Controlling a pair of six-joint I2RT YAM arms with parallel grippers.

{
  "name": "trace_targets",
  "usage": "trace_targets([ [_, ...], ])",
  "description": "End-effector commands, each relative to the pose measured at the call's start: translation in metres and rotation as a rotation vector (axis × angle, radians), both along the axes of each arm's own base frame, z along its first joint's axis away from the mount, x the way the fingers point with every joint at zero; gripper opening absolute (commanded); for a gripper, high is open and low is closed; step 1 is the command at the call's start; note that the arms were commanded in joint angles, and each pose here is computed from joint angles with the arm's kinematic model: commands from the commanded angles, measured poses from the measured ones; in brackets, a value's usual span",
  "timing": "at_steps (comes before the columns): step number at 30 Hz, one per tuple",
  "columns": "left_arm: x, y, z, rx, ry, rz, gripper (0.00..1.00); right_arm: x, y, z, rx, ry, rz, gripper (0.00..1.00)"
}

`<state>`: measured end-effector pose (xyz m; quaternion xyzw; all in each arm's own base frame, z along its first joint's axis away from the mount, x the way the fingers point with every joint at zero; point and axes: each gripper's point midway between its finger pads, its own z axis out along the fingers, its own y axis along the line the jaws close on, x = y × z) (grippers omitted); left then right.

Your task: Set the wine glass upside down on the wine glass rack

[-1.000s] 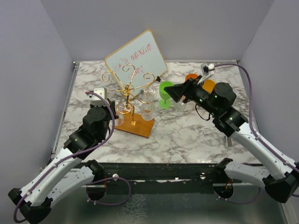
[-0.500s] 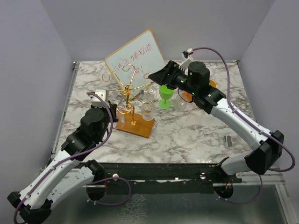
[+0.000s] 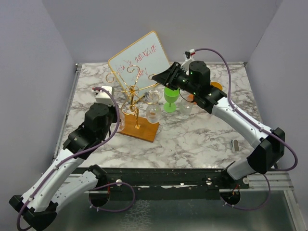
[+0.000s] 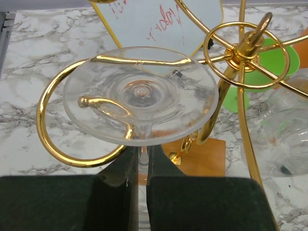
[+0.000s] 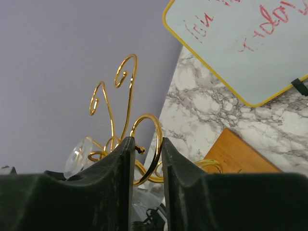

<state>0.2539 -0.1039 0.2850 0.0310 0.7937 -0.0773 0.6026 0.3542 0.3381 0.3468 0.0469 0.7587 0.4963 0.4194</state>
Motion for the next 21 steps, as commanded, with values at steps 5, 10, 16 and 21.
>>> trace_targets([
  [5, 0.003, 0.014, 0.012, -0.032, 0.001, 0.04, 0.0, 0.011, -0.004, -0.014, 0.004, 0.031, -0.029, 0.09],
  [10, -0.004, 0.019, 0.017, -0.06, -0.037, 0.042, 0.0, 0.007, -0.006, -0.011, 0.01, 0.013, -0.018, 0.01],
  [16, -0.011, 0.025, 0.019, -0.121, -0.123, 0.047, 0.0, 0.003, -0.008, -0.015, 0.003, 0.016, -0.016, 0.01],
  [21, -0.015, 0.034, 0.017, -0.129, -0.159, 0.077, 0.0, 0.001, -0.01, -0.015, 0.003, 0.014, -0.016, 0.01],
])
